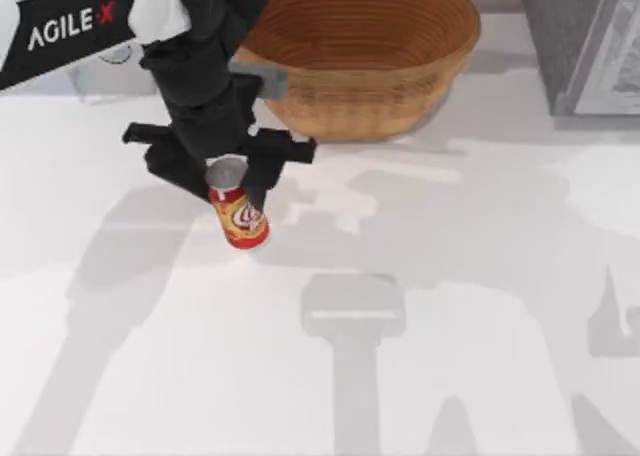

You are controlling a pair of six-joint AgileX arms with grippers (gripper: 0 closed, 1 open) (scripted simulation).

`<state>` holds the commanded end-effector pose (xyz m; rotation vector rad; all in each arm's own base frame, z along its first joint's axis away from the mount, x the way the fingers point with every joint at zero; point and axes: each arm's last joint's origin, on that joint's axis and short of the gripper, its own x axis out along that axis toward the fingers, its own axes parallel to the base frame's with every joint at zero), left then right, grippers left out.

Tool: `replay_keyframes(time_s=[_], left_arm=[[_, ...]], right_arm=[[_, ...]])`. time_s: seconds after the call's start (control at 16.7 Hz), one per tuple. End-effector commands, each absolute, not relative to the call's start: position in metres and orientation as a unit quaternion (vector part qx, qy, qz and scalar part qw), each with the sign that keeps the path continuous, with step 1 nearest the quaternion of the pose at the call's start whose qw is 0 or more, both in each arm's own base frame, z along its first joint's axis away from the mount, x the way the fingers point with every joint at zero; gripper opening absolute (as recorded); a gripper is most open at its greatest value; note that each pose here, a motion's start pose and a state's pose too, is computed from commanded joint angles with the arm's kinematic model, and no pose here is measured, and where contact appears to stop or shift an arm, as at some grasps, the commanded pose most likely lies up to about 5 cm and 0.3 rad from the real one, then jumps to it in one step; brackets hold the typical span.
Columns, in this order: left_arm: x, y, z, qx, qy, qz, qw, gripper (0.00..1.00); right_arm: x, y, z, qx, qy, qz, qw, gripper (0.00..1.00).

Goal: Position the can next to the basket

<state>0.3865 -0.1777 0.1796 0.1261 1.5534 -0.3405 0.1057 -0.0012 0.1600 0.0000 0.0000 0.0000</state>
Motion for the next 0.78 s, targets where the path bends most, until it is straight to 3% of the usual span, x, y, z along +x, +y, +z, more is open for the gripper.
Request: replay_keyframes(time_s=[0.36, 0.78], left_arm=[[0.371, -0.251, 0.181, 0.016, 0.715, -0.065, 0.696, 0.00], [0.364, -0.286, 0.180, 0.007, 0.708, -0.008, 0.706, 0.00]], right_arm=[[0.106, -0.001, 0.160, 0.000, 0.000, 0.000, 1.000, 1.00], [0.106, -0.001, 0.160, 0.000, 0.000, 0.000, 1.000, 1.00]])
